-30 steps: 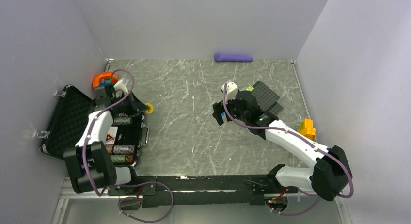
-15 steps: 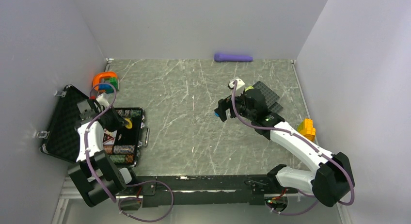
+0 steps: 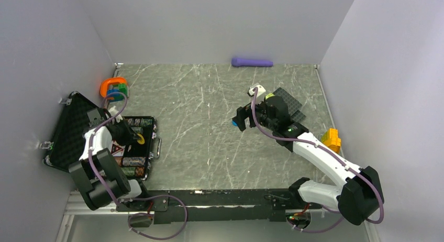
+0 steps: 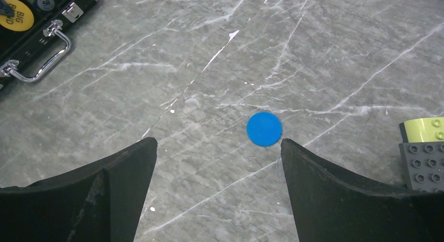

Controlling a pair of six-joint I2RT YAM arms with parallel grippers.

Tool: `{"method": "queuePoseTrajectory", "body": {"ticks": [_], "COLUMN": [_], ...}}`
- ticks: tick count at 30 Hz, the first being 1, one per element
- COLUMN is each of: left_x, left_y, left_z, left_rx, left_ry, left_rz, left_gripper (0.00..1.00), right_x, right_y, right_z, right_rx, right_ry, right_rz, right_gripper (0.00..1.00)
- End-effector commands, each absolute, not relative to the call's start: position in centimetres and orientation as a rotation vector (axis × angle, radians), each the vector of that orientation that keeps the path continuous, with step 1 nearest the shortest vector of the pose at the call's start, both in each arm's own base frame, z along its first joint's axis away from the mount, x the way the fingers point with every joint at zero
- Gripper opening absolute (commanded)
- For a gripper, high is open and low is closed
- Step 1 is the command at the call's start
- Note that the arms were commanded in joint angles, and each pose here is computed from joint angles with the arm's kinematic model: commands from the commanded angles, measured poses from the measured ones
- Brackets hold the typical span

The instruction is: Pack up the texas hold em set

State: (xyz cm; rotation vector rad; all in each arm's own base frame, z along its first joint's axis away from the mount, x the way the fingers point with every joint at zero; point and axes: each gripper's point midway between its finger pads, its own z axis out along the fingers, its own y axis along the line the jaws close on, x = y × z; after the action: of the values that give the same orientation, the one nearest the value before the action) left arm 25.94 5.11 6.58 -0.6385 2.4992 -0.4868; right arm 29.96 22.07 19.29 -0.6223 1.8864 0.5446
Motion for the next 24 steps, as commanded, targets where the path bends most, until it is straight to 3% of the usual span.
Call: {"method": "queuePoseTrajectory", "body": {"ticks": [1,18,24], "left_x": [26.3,26.9,26.7], "left_y": [4.7,3.2,3.8], "left_z": [6.9,5.2,5.0], "left_rx": [-0.617,-0.571,-0.602], "left_ry": [2.496,2.561,2.587], "left_rz": [-0.534,-0.637,-0.57], "left_gripper": [0.01,0.1,0.28], "right_x": [30.2,30.1,30.1], "right_y": [22.4,22.3,22.3], "right_z": [21.2,21.4,21.4], "right_rx": [-0.621,-0.628,-0.629], "right_ry": [1.811,1.808,1.808], "right_rz": [0.564,0.565,0.564], "right_gripper": [0.92,0.92,0.92]}}
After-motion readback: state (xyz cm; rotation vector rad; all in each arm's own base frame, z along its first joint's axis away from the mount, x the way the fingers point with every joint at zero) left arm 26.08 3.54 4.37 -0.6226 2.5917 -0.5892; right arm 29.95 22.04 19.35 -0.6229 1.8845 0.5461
